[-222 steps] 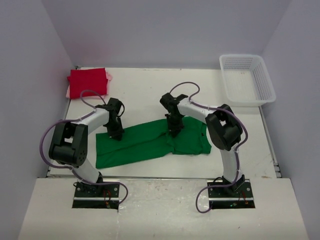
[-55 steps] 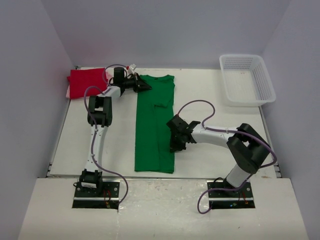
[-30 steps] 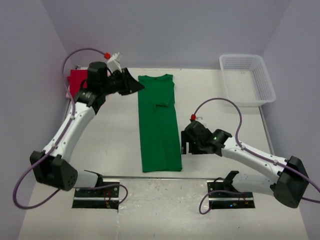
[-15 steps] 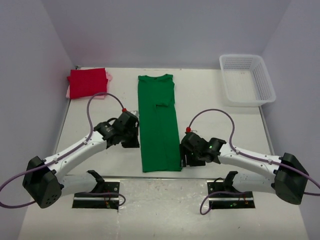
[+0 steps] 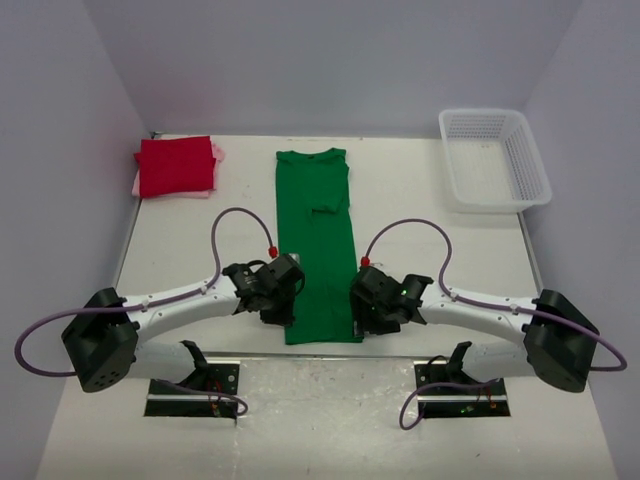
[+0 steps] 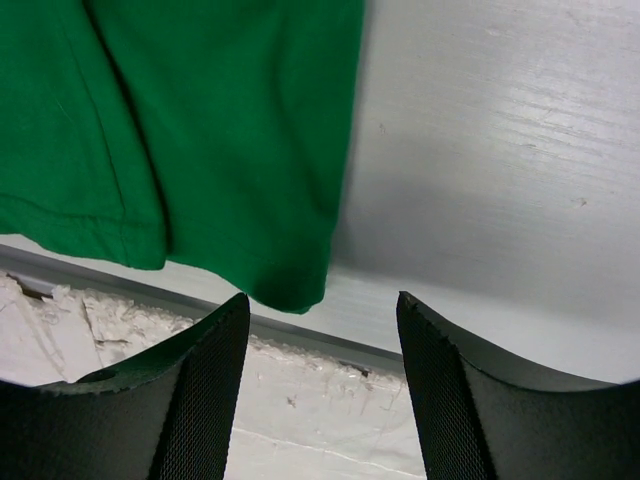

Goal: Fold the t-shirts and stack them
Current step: Grab the bottom of the folded rectangular tshirt with both arms

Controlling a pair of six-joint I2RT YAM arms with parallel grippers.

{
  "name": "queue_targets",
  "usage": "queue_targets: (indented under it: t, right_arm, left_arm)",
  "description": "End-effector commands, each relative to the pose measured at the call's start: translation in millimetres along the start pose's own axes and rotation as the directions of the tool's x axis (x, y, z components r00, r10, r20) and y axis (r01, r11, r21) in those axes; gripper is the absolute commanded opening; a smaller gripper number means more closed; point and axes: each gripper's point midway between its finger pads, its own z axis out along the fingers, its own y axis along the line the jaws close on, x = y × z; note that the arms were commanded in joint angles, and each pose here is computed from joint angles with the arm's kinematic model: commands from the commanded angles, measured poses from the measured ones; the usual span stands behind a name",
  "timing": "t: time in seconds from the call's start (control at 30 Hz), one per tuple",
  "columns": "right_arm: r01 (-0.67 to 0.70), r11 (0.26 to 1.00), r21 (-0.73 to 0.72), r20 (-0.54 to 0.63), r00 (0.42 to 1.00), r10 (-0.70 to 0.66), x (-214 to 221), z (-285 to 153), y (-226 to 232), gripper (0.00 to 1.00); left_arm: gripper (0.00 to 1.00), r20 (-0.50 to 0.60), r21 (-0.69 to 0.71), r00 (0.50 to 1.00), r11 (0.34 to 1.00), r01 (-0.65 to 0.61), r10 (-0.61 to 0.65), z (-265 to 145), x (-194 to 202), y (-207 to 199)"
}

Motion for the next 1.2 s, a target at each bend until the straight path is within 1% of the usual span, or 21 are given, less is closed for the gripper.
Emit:
queue_targets:
  t: [0.0,0.03,0.07,0.17,0.23,0.4,0.57,0.77,0.9,1.03,1.1,1.17]
  right_arm:
    - [-0.014,0.999,-0.05,0.035,0.999,0.015,-15.5,-5.3,21.6,0.61]
    - [-0.009,0.999,-0.047,0.032,0.999,0.011,-15.0,-4.1,21.6,0.61]
    - [-0.01,0.999,-0.041,0.026,1.0,0.011,-14.9,-2.4,21.4,0.61]
    - [-0.009,0.999,-0.042,0.023,1.0,0.01,-14.2,-1.2,22.2,0.61]
    - [-0.01,0.999,-0.043,0.024,1.0,0.011,-14.5,-1.2,22.0,0.61]
    - [-0.013,0.999,-0.043,0.021,1.0,0.014,-13.2,-1.7,21.4,0.61]
    - [-0.009,0.999,-0.044,0.016,1.0,0.01,-13.0,-0.4,24.9,0.61]
    - [0.007,0.999,-0.053,0.015,1.0,-0.006,-14.7,-1.4,31.7,0.61]
    - [0.015,0.999,-0.052,0.012,1.0,-0.014,-13.3,-1.8,31.8,0.61]
    - [0.011,0.999,-0.048,0.01,1.0,-0.011,-11.4,-0.8,29.8,0.61]
    - [0.01,0.999,-0.042,0.008,1.0,-0.01,-10.2,0.1,27.9,0.61]
    - [0.012,0.999,-0.046,0.007,1.0,-0.011,-10.4,0.7,29.0,0.61]
  left_arm:
    - [0.06,0.012,0.044,1.0,0.999,0.024,-0.025,1.9,0.1,-12.8]
    - [0.1,0.011,0.049,1.0,0.999,0.023,-0.023,0.8,1.0,-13.8]
    - [0.16,0.008,0.051,1.0,0.998,0.021,-0.022,0.6,2.7,-14.2]
    - [0.23,0.005,0.061,1.0,0.998,0.023,-0.023,-4.4,7.3,-17.0]
    - [0.26,-0.005,0.04,1.0,0.999,0.026,-0.026,-7.5,12.1,-12.2]
    - [0.27,-0.019,-0.007,0.999,0.999,0.048,-0.049,-10.2,24.3,3.4]
    - [0.26,-0.05,-0.028,0.997,0.997,0.065,-0.066,-5.5,38.7,8.7]
    - [0.26,-0.048,-0.069,0.998,0.997,0.047,-0.05,-0.5,38.7,12.5]
    - [0.26,-0.05,-0.062,0.998,0.997,0.039,-0.043,0.1,35.5,7.1]
    - [0.29,-0.045,-0.038,0.998,0.999,0.033,-0.034,-2.3,31.4,-0.7]
    - [0.38,-0.05,-0.021,0.998,0.999,0.031,-0.032,-0.8,30.9,-5.5]
    - [0.38,-0.064,-0.015,0.998,1.0,0.023,-0.024,2.0,31.4,-9.1]
